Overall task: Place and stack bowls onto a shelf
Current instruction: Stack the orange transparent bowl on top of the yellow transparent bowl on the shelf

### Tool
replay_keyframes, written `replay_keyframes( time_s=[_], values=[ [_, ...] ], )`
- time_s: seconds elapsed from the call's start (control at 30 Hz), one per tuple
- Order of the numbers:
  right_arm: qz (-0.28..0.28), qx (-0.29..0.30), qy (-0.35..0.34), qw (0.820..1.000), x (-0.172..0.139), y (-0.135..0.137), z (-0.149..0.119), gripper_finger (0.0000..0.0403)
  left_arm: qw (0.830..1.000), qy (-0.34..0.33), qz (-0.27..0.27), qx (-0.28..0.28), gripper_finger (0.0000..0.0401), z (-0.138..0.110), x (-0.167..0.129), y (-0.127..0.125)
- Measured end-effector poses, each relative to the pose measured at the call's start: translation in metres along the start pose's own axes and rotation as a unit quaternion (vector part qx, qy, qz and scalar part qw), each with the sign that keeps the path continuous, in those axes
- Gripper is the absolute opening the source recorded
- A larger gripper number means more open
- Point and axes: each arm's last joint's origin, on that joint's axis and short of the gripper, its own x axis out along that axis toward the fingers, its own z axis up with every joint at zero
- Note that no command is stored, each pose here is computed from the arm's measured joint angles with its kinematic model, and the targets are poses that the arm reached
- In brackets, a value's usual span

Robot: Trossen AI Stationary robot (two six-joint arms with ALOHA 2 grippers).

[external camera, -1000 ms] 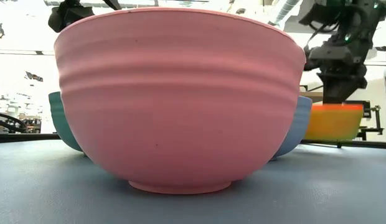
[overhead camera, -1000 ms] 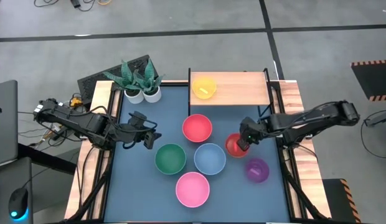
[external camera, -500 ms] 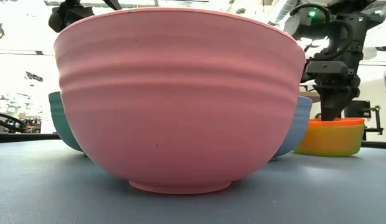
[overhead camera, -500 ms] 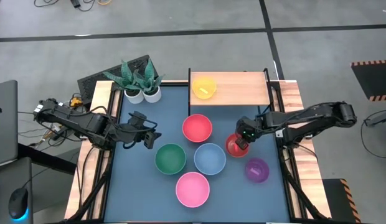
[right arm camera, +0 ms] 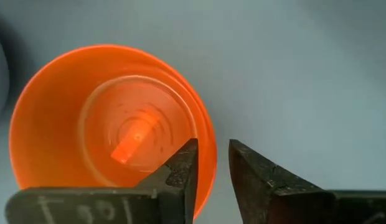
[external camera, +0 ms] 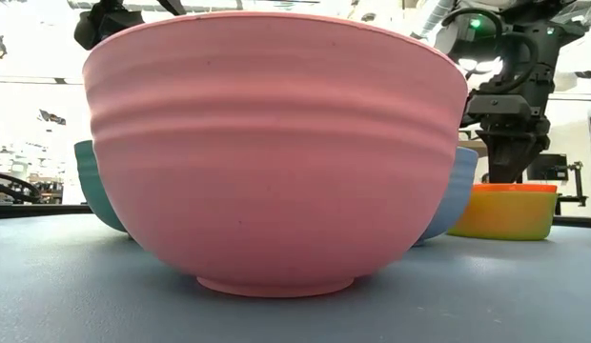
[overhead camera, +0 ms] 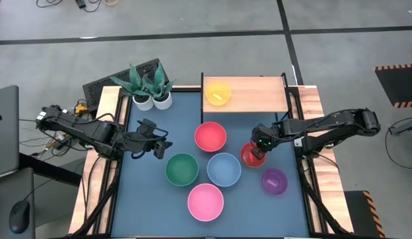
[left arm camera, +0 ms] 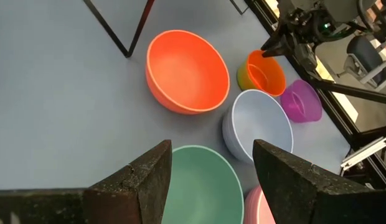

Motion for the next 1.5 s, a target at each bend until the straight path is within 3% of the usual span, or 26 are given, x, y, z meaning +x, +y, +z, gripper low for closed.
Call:
replay_keyframes(
  time_s=[0.13,0.27,0.33,0.53,0.93,1.03,1.13,1.27,1.5],
  values=[
    [-0.007,-0.001,0.007,1.000,0.000,-0.001,-0.001,0.0095,1.000,0.000,0.000,0.000,0.0209,0.000,0.000,0.000],
    [-0.013,0.003,0.005,1.000,0.000,-0.002,-0.001,0.0029,1.000,-0.002,0.001,0.000,0.0209,0.000,0.000,0.000],
    [-0.014,0.006,0.005,1.000,0.000,-0.003,-0.001,0.0016,1.000,-0.002,0.001,0.001,0.0209,0.000,0.000,0.000],
    [-0.019,0.023,0.012,0.999,-0.002,-0.007,0.002,0.0016,1.000,-0.005,0.003,0.001,0.0209,0.000,0.000,0.000],
    [0.025,0.042,-0.006,0.999,-0.053,0.003,0.033,0.0016,1.000,-0.005,0.003,0.001,0.0209,0.000,0.000,0.000],
    [0.018,0.049,0.020,0.998,-0.057,-0.001,0.033,0.0016,1.000,-0.005,0.003,0.001,0.0209,0.000,0.000,0.000],
    [0.037,0.055,-0.001,0.998,-0.062,0.002,0.035,0.0016,1.000,-0.004,0.002,0.001,0.0209,0.000,0.000,0.000],
    [0.016,0.070,0.023,0.997,-0.067,-0.003,0.032,0.0016,1.000,-0.002,0.002,0.001,0.0209,0.000,0.000,0.000],
    [0.050,0.073,0.037,0.995,-0.071,-0.002,0.034,0.0016,1.000,-0.002,0.001,0.002,0.0209,0.000,0.000,0.000]
  ],
)
